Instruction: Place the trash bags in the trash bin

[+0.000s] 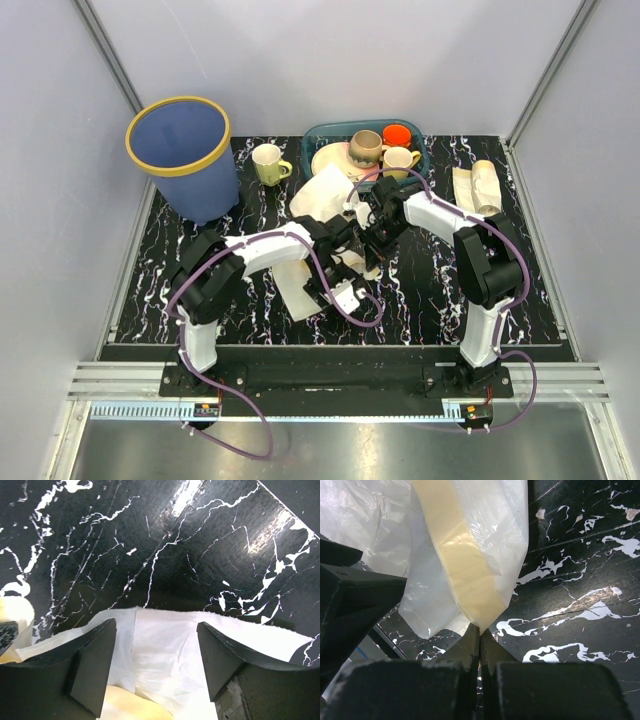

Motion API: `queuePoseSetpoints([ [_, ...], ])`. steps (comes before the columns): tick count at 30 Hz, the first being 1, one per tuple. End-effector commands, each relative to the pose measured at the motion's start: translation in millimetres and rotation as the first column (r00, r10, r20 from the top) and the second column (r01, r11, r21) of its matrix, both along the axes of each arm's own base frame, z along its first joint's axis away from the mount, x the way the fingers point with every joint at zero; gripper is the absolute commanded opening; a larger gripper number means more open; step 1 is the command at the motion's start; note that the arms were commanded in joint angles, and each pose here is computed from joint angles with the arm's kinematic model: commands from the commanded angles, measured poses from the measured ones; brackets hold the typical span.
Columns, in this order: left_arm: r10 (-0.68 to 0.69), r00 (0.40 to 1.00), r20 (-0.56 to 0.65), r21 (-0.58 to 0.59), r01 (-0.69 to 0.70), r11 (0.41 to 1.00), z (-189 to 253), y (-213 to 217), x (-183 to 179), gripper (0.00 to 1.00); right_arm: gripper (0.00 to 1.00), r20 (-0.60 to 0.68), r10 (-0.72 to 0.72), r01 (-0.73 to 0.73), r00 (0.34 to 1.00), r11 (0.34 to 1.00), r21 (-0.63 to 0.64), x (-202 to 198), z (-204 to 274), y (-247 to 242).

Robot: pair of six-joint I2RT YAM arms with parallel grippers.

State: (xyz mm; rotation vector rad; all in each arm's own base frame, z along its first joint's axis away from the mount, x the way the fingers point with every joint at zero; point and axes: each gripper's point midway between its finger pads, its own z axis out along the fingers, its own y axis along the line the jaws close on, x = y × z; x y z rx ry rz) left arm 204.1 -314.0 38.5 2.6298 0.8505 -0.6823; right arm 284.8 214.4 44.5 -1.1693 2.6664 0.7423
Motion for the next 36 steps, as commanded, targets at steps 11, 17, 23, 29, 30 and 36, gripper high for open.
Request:
queuePoseSetpoints([
  [11,-0.067,0.997,-0.025,0.07,0.069,0.995,-26.2,6.5,-3.4,0.55,0.0,0.044,-0.015,0.014,0.999,0.999,0.029,5.9,14.6,-7.6],
  [17,-0.095,0.995,-0.032,0.093,0.098,0.991,-23.6,15.1,-9.9,0.31,0.0,0.063,-0.018,0.019,0.998,1.0,-0.008,10.9,5.4,-15.2],
  [23,-0.085,0.995,-0.045,0.1,0.09,0.991,-12.0,28.1,-22.2,0.06,0.0,0.09,-0.053,0.059,0.994,0.997,-0.059,21.8,-6.5,-35.9],
  [29,-0.046,0.998,-0.046,0.099,0.05,0.994,-5.2,38.7,-31.9,0.0,0.0,0.104,-0.057,0.065,0.993,0.995,-0.078,21.1,-12.4,-42.2],
  [30,-0.03,0.998,-0.053,0.103,0.035,0.994,-5.9,41.8,-35.2,0.0,0.0,0.115,-0.059,0.07,0.992,0.993,-0.096,21.7,-14.5,-46.5],
  [36,0.012,1.0,0.0,0.081,-0.012,0.997,1.8,53.4,-40.2,0.0,0.0,0.155,-0.074,0.096,0.985,0.985,-0.143,26.0,-22.3,-59.6],
])
